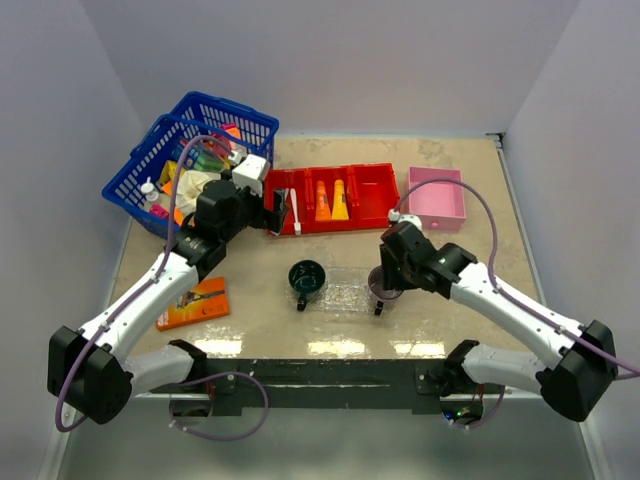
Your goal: Prepare toiletry sets of a toothbrush and toothpaste on the tray
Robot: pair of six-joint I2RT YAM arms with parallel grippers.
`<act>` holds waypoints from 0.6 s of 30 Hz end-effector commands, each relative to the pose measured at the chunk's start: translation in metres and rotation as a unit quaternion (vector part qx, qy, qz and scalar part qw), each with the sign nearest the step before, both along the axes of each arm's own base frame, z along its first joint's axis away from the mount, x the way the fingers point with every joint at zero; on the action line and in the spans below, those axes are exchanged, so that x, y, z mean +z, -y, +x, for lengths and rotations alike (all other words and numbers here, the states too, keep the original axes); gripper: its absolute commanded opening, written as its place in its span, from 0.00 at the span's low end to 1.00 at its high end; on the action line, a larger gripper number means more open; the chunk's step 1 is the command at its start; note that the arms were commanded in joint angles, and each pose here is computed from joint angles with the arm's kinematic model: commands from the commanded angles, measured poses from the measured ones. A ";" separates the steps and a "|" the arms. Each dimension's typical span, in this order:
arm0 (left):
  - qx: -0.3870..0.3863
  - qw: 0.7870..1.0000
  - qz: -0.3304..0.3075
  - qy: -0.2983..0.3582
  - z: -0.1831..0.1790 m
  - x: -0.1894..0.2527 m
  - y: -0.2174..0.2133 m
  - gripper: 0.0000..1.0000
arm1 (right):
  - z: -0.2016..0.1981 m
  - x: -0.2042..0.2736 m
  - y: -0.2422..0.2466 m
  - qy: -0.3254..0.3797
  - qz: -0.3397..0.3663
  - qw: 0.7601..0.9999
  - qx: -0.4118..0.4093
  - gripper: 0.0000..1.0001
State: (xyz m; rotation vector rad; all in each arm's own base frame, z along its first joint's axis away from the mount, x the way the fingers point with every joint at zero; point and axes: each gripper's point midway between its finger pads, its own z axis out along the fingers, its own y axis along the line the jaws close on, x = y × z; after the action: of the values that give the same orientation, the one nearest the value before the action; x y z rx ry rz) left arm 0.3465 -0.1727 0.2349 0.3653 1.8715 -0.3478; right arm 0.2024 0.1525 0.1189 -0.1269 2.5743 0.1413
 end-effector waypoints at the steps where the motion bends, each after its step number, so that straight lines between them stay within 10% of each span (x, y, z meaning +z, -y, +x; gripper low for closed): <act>1: -0.002 1.000 -0.010 0.021 0.003 0.015 0.002 1.00 | 0.007 0.008 0.027 0.008 0.027 0.998 -0.061 0.47; 18: -0.017 0.999 -0.022 0.023 -0.001 0.019 0.007 1.00 | -0.006 -0.020 0.030 -0.043 0.043 0.993 -0.101 0.36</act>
State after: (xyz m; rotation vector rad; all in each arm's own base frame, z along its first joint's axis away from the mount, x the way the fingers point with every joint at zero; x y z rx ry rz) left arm 0.3446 -0.1764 0.2350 0.3809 1.8701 -0.3705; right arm 0.1972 0.1192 0.0985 0.1232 2.6502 0.1480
